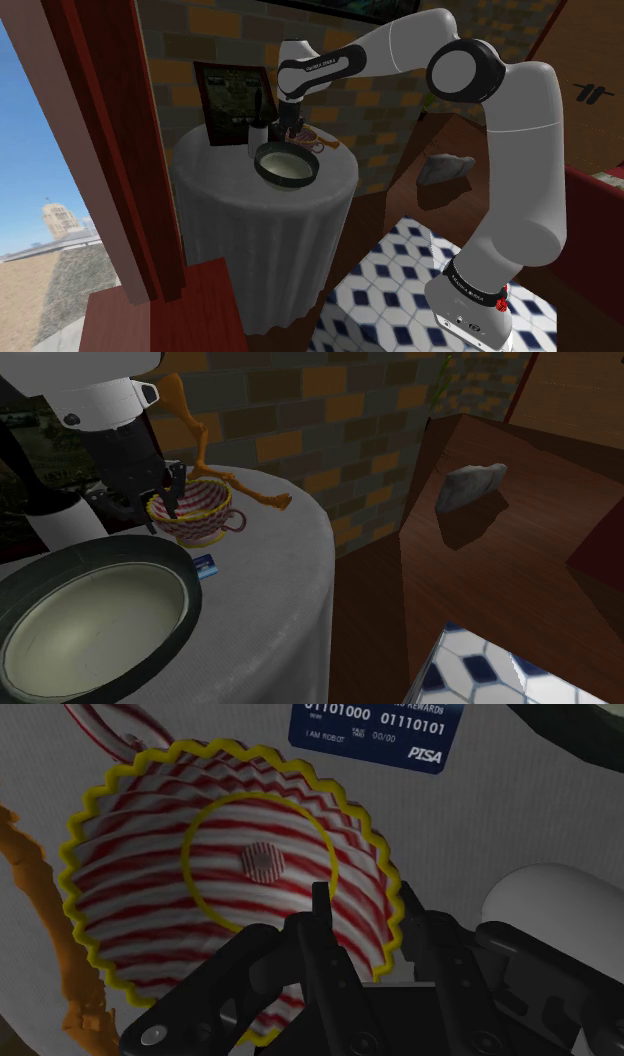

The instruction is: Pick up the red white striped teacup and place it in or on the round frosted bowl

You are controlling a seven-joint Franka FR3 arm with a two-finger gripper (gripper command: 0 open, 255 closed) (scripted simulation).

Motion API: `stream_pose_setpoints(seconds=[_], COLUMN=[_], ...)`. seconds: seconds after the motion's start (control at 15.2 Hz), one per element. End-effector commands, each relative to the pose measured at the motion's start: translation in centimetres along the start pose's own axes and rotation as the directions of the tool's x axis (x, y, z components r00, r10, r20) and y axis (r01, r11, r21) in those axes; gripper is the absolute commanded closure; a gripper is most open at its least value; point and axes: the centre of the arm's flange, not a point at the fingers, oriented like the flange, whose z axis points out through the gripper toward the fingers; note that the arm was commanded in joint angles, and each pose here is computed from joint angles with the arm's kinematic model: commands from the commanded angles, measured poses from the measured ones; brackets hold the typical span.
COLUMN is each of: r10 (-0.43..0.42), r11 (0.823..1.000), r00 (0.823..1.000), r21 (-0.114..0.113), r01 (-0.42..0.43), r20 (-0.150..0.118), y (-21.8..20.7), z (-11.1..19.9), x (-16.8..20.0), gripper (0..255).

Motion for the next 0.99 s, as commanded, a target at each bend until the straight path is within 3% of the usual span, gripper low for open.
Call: stream_pose_setpoints(seconds=[0.0,0.92], r10=[0.000,0.000], r11=[1.000,1.000], r00=[1.000,1.000], r21=[0.000,0.000], r01=[0.000,0.000], r20=[0.000,0.000], y=[0.0,0.4], z=[0.0,-6.3], x=[0.0,0.1], gripper=[255,255])
